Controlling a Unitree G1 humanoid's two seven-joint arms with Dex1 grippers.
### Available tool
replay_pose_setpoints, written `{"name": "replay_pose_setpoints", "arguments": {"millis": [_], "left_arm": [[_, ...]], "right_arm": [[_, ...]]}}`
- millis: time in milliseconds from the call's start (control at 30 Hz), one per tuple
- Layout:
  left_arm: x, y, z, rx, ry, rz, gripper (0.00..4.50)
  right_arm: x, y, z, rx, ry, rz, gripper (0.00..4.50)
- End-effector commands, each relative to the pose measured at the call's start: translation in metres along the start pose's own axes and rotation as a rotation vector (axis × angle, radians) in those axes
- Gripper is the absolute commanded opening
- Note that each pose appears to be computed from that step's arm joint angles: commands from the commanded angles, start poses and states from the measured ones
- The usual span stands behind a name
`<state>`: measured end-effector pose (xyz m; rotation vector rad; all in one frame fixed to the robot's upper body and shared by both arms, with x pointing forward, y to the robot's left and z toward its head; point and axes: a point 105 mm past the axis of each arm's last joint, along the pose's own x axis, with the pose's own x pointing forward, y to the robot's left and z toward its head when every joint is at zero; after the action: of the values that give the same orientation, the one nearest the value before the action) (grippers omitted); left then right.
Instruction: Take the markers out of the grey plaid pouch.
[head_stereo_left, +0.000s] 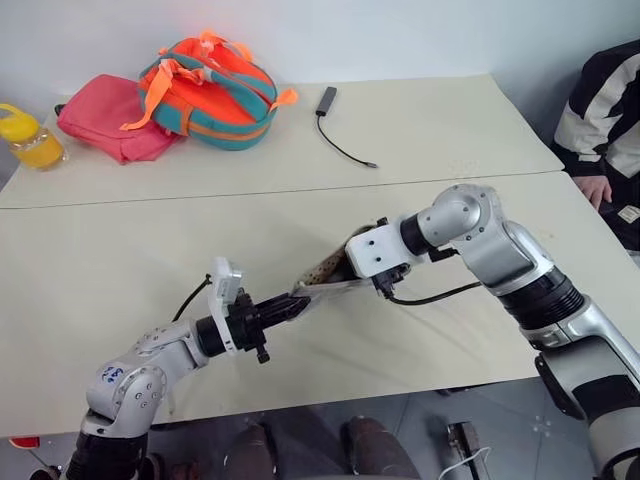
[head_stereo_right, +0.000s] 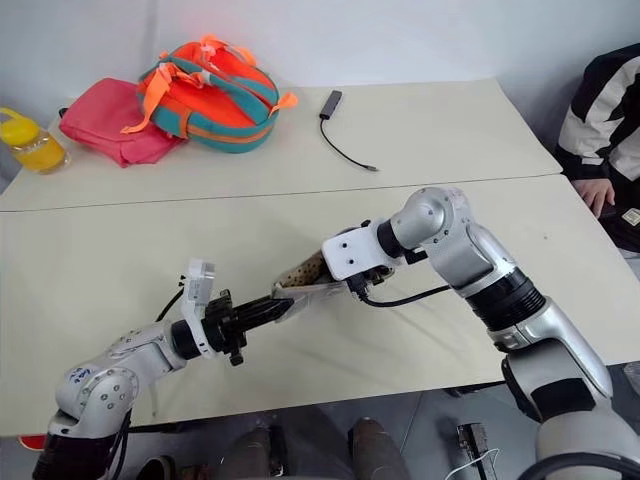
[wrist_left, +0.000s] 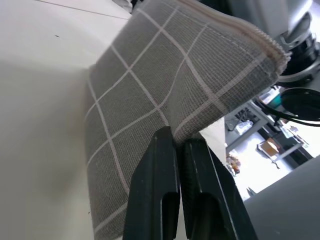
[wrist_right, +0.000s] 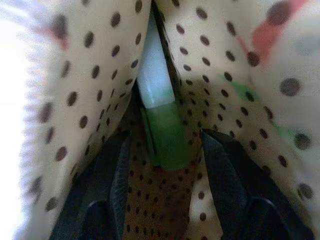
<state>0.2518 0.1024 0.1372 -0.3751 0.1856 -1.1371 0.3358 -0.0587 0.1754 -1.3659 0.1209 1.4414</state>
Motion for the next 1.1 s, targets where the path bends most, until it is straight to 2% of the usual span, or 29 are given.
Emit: {"name": "replay_pose_setpoints", "arguments": {"millis": [33, 300, 500, 833, 933, 1000, 1033, 1100], "left_arm": [[0.001, -0.011, 0.011, 0.03, -0.042, -0.057, 0.0], [-0.002, -0.005, 0.003, -0.006, -0.051, -0.026, 0.0], [-0.001, -0.005, 0.002, -0.004, -0.05, -0.027, 0.0], [0.001, -0.006, 0.003, 0.028, -0.048, -0.027, 0.0], [0.001, -0.005, 0.005, 0.037, -0.055, -0.019, 0.0], [0.0, -0.005, 0.006, 0.038, -0.057, -0.017, 0.0], [0.0, -0.005, 0.006, 0.038, -0.057, -0.017, 0.0], [-0.001, -0.002, 0.006, 0.047, -0.058, -0.006, 0.0]], "right_arm": [[0.01, -0.002, -0.001, -0.017, 0.02, 0.011, 2.31], [0.046, -0.004, -0.006, -0.045, 0.039, -0.005, 2.31], [0.056, -0.004, -0.012, -0.041, 0.054, -0.015, 2.31], [0.067, 0.017, -0.017, 0.024, 0.042, 0.068, 2.31], [0.067, 0.019, -0.02, 0.05, 0.043, 0.067, 1.68], [0.065, 0.019, -0.019, 0.057, 0.038, 0.062, 1.0], [0.064, 0.019, -0.019, 0.058, 0.036, 0.059, 0.82], [0.059, 0.014, -0.016, 0.059, 0.023, 0.038, 0.79]]}}
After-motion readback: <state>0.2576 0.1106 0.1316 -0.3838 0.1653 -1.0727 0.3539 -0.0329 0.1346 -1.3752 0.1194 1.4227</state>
